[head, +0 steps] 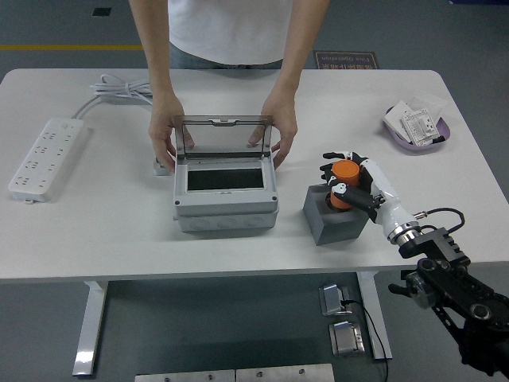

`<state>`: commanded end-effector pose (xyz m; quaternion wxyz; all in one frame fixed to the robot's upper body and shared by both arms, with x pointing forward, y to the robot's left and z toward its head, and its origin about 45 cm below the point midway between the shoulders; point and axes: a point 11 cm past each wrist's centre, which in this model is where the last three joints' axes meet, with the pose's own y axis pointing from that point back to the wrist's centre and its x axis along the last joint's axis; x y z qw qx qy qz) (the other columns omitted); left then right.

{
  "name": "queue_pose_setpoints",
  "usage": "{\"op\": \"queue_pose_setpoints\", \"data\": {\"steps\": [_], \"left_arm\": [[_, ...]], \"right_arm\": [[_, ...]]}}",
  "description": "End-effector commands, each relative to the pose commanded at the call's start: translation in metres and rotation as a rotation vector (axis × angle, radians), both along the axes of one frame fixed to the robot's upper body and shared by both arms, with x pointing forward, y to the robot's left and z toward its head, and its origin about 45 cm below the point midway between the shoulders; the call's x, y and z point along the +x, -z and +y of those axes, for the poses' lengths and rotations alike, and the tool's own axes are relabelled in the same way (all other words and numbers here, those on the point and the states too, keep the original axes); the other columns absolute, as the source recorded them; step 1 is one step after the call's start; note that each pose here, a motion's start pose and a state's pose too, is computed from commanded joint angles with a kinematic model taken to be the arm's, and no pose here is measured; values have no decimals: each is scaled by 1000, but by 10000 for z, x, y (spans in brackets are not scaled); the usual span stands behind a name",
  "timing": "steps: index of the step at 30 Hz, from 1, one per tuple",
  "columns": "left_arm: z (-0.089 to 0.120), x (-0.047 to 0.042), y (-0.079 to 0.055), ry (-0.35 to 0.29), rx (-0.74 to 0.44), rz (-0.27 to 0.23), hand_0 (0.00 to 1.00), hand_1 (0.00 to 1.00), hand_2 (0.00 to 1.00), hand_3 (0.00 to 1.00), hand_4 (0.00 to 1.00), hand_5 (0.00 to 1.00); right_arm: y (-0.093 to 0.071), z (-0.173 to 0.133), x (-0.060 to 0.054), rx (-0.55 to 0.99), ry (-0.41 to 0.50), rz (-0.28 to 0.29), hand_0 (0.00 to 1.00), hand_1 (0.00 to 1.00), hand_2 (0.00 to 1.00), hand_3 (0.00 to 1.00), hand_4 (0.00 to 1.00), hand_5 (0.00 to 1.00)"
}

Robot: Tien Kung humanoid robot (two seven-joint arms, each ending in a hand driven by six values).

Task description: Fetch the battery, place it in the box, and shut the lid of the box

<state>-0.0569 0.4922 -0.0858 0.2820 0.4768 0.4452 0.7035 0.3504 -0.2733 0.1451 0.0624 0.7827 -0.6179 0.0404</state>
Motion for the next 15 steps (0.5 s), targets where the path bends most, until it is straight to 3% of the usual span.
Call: {"op": "queue_pose_setpoints", "data": {"steps": [1, 8, 15], "left_arm": [[0, 3, 0, 1, 0, 0, 652, 701, 669, 694, 704, 177], [-8, 16, 5, 6, 0, 1, 652, 702, 671, 694, 706, 178], [-12, -1, 7, 3, -2, 5, 652, 703, 671, 694, 708, 180]], "right_arm": [[-15, -4, 11, 0, 1, -4, 524, 493, 527, 535, 2, 2], [-159, 52, 110, -19, -22, -40, 511, 483, 522, 529, 2, 2], [-444, 443, 225, -191, -176, -124, 506, 480, 521, 530, 2, 2]]}}
